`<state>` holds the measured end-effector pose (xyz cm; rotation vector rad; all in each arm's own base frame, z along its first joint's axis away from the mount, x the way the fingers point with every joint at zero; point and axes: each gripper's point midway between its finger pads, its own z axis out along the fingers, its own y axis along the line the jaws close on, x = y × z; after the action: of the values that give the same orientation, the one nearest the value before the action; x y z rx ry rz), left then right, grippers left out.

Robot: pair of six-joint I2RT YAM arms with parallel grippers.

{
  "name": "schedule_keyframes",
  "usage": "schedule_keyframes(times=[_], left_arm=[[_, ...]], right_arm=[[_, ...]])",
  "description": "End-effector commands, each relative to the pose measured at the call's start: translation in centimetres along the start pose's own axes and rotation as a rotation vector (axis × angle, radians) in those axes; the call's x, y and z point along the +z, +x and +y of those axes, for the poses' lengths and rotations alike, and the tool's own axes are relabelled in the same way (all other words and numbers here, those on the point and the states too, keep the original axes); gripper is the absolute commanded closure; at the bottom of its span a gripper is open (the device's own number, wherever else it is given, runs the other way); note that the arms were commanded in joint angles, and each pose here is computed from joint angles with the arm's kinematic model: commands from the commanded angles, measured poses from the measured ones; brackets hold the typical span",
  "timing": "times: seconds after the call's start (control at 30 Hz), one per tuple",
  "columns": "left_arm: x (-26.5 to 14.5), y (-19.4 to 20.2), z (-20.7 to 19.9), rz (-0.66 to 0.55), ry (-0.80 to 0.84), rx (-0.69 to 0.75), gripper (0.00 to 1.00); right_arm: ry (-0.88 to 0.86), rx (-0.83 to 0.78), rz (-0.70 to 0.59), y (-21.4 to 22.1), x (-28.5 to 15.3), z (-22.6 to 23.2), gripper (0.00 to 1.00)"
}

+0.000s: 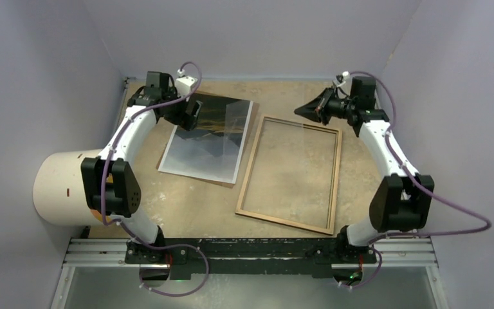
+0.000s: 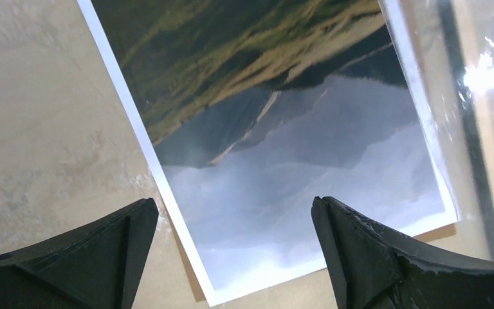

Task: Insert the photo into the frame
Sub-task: Place the photo frame item in the photo frame.

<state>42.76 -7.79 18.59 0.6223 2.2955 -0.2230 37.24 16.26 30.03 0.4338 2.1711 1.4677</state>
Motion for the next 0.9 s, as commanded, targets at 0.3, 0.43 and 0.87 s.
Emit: schedule_keyframes(times=[0.3, 0.43, 0.87], left_arm=[[3.7, 6.9, -5.1, 0.164, -0.011, 0.253, 0.0], [6.2, 9.5, -4.9, 0.244, -0.112, 0.33, 0.0], [7.3, 11.2, -7.9, 0.254, -0.089, 0.412, 0.0]], right_arm=[[0.304, 0.077, 0.05, 1.1, 1.7, -16.4, 1.0], [0.45, 0.074, 0.011, 1.2, 1.4, -20.6, 0.96], [0.699, -0.022, -0.141, -0.4, -1.9, -23.6, 0.02]])
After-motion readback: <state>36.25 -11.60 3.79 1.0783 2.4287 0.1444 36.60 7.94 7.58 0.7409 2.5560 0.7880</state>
